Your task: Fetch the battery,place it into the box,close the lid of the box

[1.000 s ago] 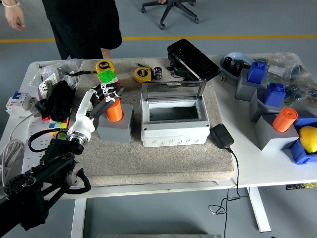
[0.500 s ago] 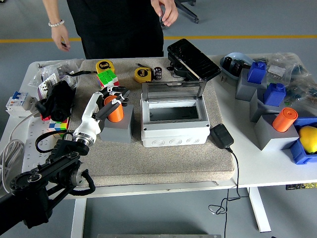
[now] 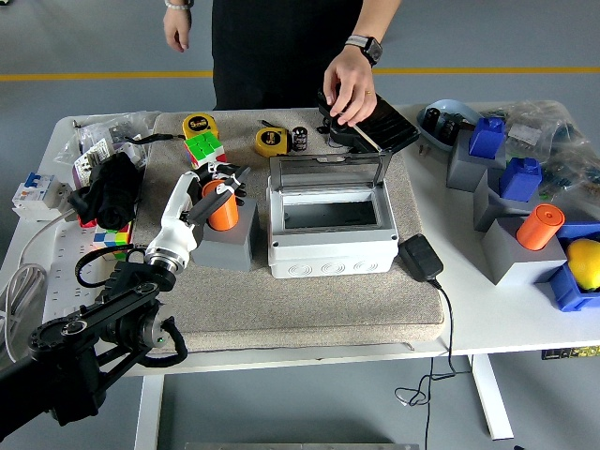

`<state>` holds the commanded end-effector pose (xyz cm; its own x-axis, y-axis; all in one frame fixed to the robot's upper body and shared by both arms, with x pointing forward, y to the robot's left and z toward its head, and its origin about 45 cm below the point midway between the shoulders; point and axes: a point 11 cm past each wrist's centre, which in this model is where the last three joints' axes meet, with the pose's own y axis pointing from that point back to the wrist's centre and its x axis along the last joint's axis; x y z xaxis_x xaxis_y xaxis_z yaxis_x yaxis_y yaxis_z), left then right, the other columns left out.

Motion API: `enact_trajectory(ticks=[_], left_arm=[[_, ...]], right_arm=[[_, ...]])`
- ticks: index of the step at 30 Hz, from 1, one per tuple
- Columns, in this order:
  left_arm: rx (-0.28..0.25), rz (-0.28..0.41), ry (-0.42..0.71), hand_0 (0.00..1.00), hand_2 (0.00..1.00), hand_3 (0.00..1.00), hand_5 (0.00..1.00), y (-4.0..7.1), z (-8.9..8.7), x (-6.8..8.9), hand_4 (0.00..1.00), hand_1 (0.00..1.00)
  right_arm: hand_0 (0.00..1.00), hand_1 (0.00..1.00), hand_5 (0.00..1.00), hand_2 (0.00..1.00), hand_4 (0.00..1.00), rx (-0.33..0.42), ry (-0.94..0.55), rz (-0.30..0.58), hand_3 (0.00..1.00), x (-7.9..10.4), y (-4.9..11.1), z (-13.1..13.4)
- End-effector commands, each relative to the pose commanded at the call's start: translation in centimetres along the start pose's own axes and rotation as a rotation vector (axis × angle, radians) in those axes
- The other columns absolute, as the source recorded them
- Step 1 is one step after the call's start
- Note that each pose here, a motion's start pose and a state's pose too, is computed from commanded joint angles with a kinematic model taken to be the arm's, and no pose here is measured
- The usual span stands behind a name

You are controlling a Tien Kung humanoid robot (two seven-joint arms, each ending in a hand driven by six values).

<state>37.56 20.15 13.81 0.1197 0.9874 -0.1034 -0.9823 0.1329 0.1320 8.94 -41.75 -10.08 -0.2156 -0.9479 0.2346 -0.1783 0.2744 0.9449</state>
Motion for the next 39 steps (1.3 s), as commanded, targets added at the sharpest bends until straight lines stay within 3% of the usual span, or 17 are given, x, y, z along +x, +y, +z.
enact_trajectory(ticks=[2,3,14,15,20,21,39], left_arm=[[0.0,0.003,0.001,0.25,0.296,0.405,0.428,0.0,0.0,0.0,0.998,0.288],[0.0,0.004,0.001,0.203,0.263,0.306,0.422,-0.1,0.0,0.0,0.998,0.205],[-0.012,0.012,-0.001,0.167,0.233,0.267,0.418,-0.1,0.2,-0.1,0.998,0.178],[-0.012,0.011,0.0,0.116,0.19,0.2,0.41,-0.1,0.2,-0.1,0.998,0.138],[-0.009,0.003,0.003,0.116,0.19,0.2,0.41,-0.1,0.2,-0.3,0.998,0.138],[-0.008,0.002,0.004,0.059,0.169,0.152,0.403,-0.1,0.2,-0.3,0.998,0.086],[-0.051,-0.011,0.01,0.034,0.162,0.131,0.388,-0.4,1.5,-0.8,0.998,0.071]], right_arm=[[0.573,0.643,0.48,0.667,0.949,0.0,0.001,0.0,0.585,0.0,0.0,0.0],[0.573,0.642,0.479,0.667,0.949,0.0,0.001,0.0,0.586,0.0,0.0,0.0],[0.574,0.642,0.478,0.667,0.949,0.001,0.001,0.0,0.586,0.0,0.0,-0.1],[0.573,0.642,0.478,0.667,0.948,0.001,0.001,0.0,0.586,0.0,0.0,0.0],[0.573,0.642,0.478,0.667,0.948,0.001,0.001,0.0,0.586,0.0,0.0,0.0],[0.574,0.642,0.477,0.667,0.948,0.001,0.001,0.0,0.586,0.0,0.0,0.0],[0.574,0.641,0.477,0.666,0.949,0.004,0.003,0.002,0.586,0.0,0.0,-0.1]])
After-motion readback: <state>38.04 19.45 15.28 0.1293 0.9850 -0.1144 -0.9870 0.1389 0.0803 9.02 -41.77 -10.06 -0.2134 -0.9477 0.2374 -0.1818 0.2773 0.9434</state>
